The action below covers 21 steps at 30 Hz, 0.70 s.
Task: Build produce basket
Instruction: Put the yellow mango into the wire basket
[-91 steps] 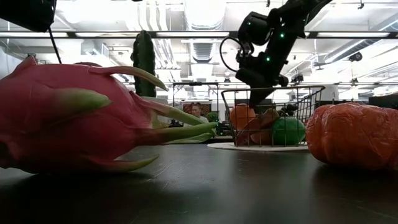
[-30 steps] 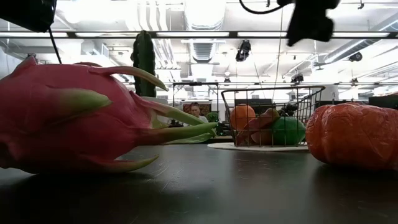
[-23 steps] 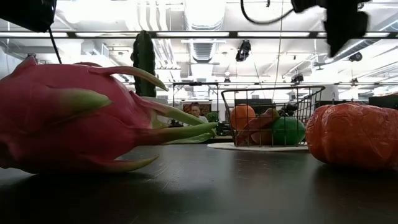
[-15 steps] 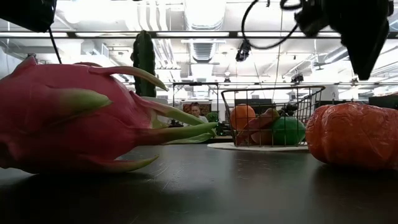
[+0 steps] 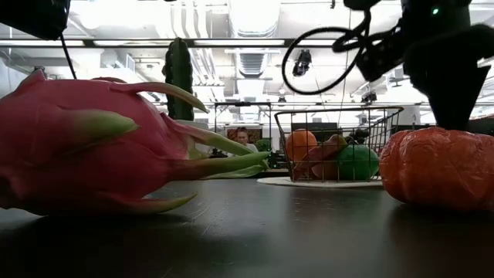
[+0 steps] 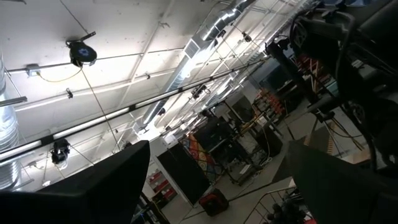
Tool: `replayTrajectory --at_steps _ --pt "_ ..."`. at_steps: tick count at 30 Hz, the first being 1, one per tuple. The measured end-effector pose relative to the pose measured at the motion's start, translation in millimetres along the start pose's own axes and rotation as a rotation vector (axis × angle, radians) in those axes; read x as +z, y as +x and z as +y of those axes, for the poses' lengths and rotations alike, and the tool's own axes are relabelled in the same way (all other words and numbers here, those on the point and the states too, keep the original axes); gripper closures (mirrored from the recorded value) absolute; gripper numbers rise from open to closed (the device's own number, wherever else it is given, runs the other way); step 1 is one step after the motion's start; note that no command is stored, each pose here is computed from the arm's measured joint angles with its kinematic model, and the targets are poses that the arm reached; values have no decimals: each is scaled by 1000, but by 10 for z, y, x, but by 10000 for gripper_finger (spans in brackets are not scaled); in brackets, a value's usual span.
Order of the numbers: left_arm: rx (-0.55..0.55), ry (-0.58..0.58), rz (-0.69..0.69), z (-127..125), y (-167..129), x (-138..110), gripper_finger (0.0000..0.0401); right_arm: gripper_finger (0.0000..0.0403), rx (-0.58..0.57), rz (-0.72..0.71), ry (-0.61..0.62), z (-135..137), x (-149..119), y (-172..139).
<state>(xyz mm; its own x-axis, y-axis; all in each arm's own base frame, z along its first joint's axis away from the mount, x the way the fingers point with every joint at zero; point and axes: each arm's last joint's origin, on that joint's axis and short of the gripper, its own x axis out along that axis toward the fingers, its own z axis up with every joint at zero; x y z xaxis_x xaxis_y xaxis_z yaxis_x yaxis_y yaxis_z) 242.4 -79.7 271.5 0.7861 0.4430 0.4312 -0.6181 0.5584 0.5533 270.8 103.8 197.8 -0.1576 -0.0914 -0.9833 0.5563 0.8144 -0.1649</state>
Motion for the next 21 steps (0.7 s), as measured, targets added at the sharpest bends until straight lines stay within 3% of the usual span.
replayTrajectory --at_steps 10,21 --pt "0 1 1 -1 0 0 44 127 -47 32 -32 120 66 240" --pt "-1 -3 0 -1 0 0 44 244 -24 -28 -62 102 60 167"
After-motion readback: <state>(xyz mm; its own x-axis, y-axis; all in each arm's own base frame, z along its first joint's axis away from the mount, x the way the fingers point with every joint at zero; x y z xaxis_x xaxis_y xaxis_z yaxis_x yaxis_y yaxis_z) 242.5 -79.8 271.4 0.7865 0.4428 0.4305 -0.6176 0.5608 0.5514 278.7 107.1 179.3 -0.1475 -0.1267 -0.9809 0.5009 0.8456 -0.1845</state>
